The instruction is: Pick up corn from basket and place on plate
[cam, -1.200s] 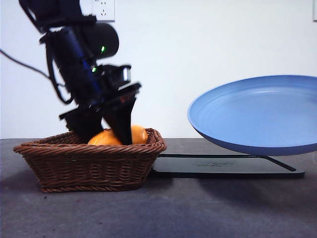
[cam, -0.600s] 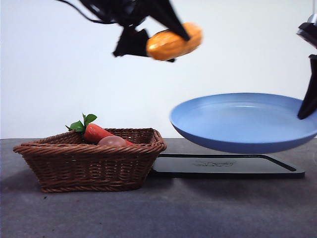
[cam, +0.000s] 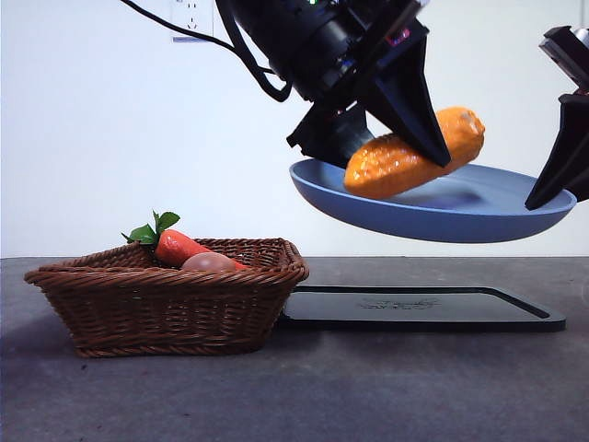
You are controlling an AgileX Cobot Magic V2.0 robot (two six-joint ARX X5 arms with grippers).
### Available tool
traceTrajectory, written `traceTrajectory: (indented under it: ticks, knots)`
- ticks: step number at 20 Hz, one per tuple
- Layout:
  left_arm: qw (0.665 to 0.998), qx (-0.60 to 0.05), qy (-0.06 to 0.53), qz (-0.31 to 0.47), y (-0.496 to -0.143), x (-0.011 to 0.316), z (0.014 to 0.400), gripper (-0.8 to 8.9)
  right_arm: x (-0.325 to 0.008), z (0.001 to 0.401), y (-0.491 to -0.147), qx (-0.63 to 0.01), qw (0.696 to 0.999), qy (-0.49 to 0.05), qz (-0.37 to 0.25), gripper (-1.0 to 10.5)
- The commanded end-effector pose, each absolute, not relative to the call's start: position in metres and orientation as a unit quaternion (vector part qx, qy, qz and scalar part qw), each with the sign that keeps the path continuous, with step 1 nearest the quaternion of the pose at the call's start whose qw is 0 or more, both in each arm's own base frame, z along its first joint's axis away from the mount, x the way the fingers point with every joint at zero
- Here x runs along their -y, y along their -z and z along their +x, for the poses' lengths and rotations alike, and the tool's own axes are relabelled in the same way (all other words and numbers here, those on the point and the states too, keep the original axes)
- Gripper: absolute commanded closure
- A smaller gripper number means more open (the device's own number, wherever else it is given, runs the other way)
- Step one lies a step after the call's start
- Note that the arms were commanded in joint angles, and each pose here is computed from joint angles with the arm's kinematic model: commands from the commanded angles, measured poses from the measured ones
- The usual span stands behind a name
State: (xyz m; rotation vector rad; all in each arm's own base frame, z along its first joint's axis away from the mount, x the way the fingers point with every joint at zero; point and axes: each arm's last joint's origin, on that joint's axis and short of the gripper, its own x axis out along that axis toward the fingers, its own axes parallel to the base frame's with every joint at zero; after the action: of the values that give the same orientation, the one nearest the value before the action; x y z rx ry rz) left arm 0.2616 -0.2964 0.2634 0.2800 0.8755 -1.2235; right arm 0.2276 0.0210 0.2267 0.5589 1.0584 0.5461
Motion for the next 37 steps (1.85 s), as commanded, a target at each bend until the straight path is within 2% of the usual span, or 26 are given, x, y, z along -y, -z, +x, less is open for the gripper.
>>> traceTrajectory:
  ticks: [1, 5, 8, 13, 22, 26, 31, 37]
  knots:
    - [0.713, -0.395, 0.561, 0.141, -0.253, 0.307, 0.263, 5.55, -0.022, 0.232, -0.232, -0.484, 0.791, -0.264, 0.266, 9.5]
    - [0.706, -0.411, 0.559, 0.144, -0.247, 0.308, 0.262, 5.06, -0.022, 0.232, -0.232, -0.483, 0.792, -0.266, 0.263, 9.5]
    - [0.704, -0.413, 0.560, 0.142, -0.250, 0.309, 0.260, 4.36, -0.021, 0.232, -0.232, -0.483, 0.793, -0.265, 0.261, 9.5]
    - [0.702, -0.418, 0.559, 0.143, -0.261, 0.308, 0.259, 4.31, -0.021, 0.233, -0.232, -0.479, 0.798, -0.261, 0.257, 9.5]
    - [0.711, -0.396, 0.563, 0.141, -0.311, 0.309, 0.262, 4.32, -0.017, 0.244, -0.226, -0.466, 0.813, -0.237, 0.255, 9.5]
    - [0.709, -0.396, 0.568, 0.138, -0.315, 0.309, 0.261, 4.35, -0.005, 0.265, -0.217, -0.454, 0.819, -0.214, 0.277, 9.5]
    - [0.708, -0.398, 0.567, 0.136, -0.315, 0.309, 0.261, 4.35, 0.010, 0.309, -0.206, -0.470, 0.810, -0.190, 0.296, 9.5]
    - [0.709, -0.396, 0.567, 0.136, -0.316, 0.309, 0.261, 4.35, 0.010, 0.360, -0.182, -0.517, 0.775, -0.175, 0.317, 9.5]
